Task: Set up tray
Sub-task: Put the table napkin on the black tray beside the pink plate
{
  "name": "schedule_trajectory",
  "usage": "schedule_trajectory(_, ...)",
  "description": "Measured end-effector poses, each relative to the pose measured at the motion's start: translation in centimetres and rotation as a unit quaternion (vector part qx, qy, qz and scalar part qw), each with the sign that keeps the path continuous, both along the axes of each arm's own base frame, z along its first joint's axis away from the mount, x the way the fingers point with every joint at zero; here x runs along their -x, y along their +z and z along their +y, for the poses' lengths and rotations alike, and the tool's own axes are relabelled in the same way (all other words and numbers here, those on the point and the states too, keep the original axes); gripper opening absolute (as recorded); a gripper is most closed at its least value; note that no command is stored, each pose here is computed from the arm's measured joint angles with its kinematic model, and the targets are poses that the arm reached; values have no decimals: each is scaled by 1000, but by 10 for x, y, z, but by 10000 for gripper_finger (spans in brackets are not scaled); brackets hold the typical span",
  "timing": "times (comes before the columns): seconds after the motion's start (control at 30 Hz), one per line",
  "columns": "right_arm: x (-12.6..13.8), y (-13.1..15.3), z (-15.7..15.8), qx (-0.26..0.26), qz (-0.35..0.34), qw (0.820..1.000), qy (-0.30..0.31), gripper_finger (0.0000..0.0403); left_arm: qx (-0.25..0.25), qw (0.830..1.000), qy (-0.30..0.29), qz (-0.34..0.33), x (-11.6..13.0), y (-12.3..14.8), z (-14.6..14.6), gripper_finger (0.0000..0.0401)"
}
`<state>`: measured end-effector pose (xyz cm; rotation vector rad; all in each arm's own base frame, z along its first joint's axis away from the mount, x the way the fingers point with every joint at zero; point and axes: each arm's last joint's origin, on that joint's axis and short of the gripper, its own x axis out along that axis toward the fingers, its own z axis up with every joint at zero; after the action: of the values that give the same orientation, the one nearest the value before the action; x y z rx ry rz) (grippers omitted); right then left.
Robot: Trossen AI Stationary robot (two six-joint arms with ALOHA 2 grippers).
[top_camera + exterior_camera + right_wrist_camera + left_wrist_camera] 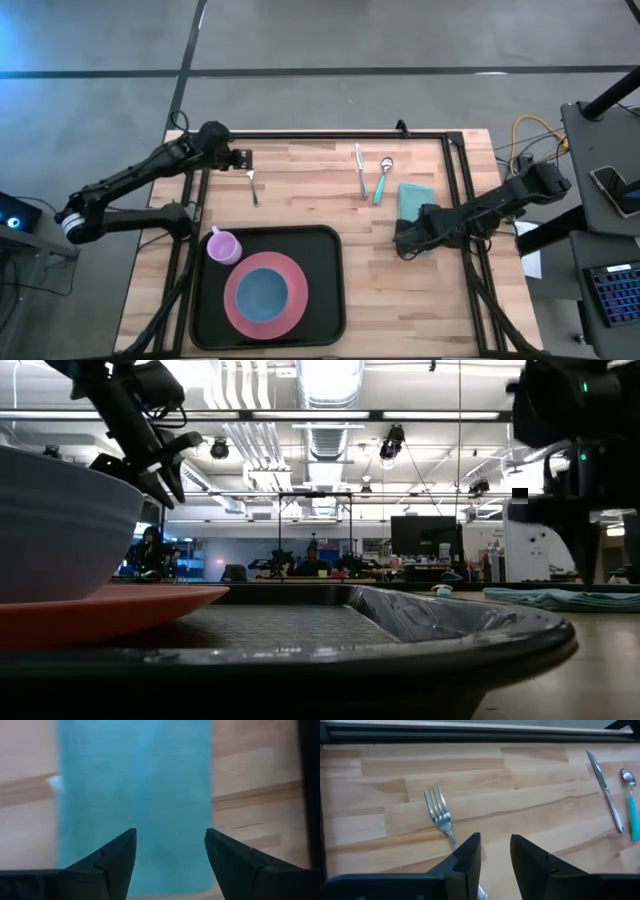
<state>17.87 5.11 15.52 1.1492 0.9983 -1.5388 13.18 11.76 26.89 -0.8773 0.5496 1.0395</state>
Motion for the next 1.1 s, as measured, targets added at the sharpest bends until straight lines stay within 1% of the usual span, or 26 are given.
schedule_trajectory(0.1,6,-10,-1,-3,26,1000,-6,222,2,1000,-1,3,0,0,0,86)
schedule_trajectory(0.23,13,-17,-2,-2,36,999,-13,221,5,1000,-2,6,0,-2,0,86)
schedule_trajectory(0.5,22,-37,-6,11,-20,1000,-8,221,8,1000,-7,16,1,-6,-1,86)
schedule_trajectory(0.63,19,-37,-6,24,-38,999,11,209,9,1000,-9,20,1,-8,-1,86)
schedule_trajectory(0.77,15,-34,-6,41,-56,997,26,166,11,1000,-9,22,1,-10,-1,86)
schedule_trajectory(0.9,13,-36,-6,48,-67,996,27,99,11,1000,-9,23,1,-10,-1,86)
schedule_trajectory(1.03,8,-36,-5,53,-87,993,52,28,11,1000,-9,23,1,-10,-1,86)
schedule_trajectory(1.1,3,-36,-5,56,-112,990,64,17,11,1000,-10,22,1,-10,-2,86)
